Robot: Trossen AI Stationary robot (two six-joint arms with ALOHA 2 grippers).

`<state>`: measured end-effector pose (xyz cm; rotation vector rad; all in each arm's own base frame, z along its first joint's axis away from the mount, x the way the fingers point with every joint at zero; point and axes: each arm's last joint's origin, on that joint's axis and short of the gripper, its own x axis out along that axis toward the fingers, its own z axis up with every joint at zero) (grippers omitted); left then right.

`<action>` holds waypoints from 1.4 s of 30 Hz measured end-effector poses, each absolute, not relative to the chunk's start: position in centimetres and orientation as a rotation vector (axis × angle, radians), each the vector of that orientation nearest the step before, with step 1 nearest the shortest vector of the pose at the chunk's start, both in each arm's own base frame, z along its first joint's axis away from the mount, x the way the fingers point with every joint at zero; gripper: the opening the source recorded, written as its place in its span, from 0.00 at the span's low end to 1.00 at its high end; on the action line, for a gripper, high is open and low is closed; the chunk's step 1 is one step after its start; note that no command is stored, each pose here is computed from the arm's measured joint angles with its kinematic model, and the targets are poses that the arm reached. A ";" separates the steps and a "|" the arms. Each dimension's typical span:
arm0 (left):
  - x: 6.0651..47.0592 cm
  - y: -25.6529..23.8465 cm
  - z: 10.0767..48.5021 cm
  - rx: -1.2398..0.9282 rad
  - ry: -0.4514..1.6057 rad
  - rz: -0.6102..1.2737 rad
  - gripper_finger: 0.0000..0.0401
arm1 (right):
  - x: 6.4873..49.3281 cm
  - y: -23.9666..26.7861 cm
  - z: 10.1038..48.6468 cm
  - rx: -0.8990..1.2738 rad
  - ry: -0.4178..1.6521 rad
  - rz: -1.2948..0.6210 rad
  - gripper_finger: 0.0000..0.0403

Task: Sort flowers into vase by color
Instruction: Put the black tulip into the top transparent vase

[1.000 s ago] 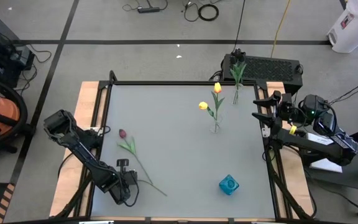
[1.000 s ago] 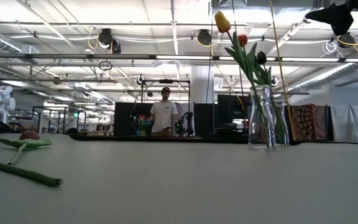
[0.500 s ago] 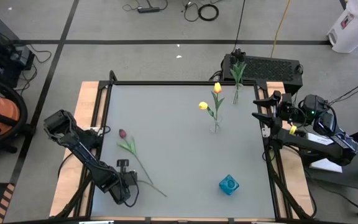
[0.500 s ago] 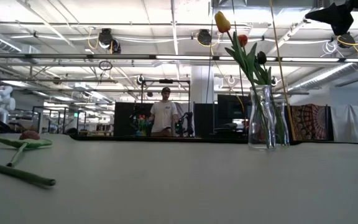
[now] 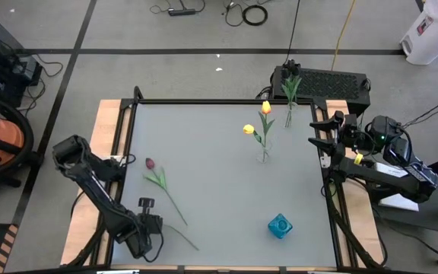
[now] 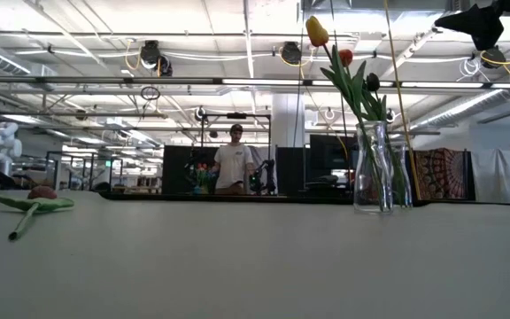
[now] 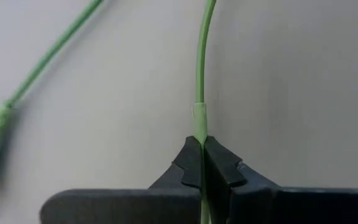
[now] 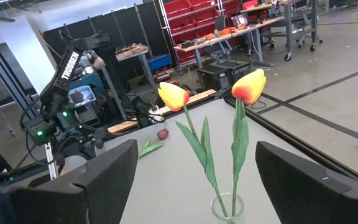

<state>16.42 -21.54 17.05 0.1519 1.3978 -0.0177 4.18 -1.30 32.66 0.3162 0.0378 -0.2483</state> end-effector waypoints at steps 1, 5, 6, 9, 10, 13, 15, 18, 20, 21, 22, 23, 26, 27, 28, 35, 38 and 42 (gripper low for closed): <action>16.4 -21.6 17.3 0.164 1.398 -0.013 0.00 | 4.2 -1.3 32.7 0.316 0.038 -0.248 0.79; 16.6 -21.9 18.6 0.187 1.379 0.006 0.00 | 4.2 -1.3 32.7 0.317 0.038 -0.248 0.79; 16.7 -21.9 19.0 0.200 1.370 0.018 0.00 | 4.2 -1.3 32.7 0.317 0.038 -0.248 0.79; 17.0 -22.1 20.1 0.242 1.320 0.031 0.00 | 4.2 -1.3 32.7 0.316 0.038 -0.248 0.79; 17.1 -22.2 20.5 0.257 1.304 0.038 0.00 | 4.2 -1.3 32.7 0.316 0.038 -0.248 0.79; 17.5 -22.2 21.5 0.286 1.254 0.073 0.00 | 4.2 -1.3 32.7 0.316 0.038 -0.248 0.79; 17.8 -22.4 22.3 0.297 1.211 0.091 0.00 | 4.2 -1.3 32.7 0.316 0.038 -0.248 0.79; 18.1 -22.4 23.1 0.317 1.147 0.125 0.01 | 4.2 -1.3 32.7 0.317 0.038 -0.248 0.79; 18.5 -22.5 23.8 0.310 1.099 0.147 0.01 | 4.2 -1.3 32.7 0.316 0.038 -0.248 0.79; 18.7 -22.4 24.0 0.303 1.076 0.164 0.01 | 4.2 -1.3 32.7 0.316 0.038 -0.248 0.79; 18.9 -22.4 24.3 0.289 1.051 0.186 0.01 | 4.2 -1.3 32.7 0.316 0.038 -0.248 0.79; 19.2 -22.3 24.5 0.281 1.023 0.210 0.01 | 4.2 -1.3 32.7 0.317 0.039 -0.248 0.79; 20.2 -21.6 24.9 0.274 0.962 0.278 0.01 | 4.2 -1.3 32.7 0.316 0.039 -0.248 0.79; 20.6 -21.2 25.0 0.269 0.950 0.302 0.01 | 4.2 -1.3 32.7 0.316 0.039 -0.248 0.79; 21.0 -20.8 25.1 0.263 0.941 0.327 0.01 | 4.2 -1.3 32.7 0.317 0.038 -0.248 0.79; 24.0 -17.6 25.2 0.197 0.920 0.472 0.02 | 4.2 -1.3 32.7 0.317 0.038 -0.248 0.79; 24.9 -16.4 25.2 0.173 0.923 0.517 0.02 | 4.2 -1.3 32.7 0.317 0.038 -0.248 0.79; 26.0 -15.1 25.3 0.152 0.904 0.560 0.02 | 4.2 -1.3 32.7 0.316 0.038 -0.248 0.79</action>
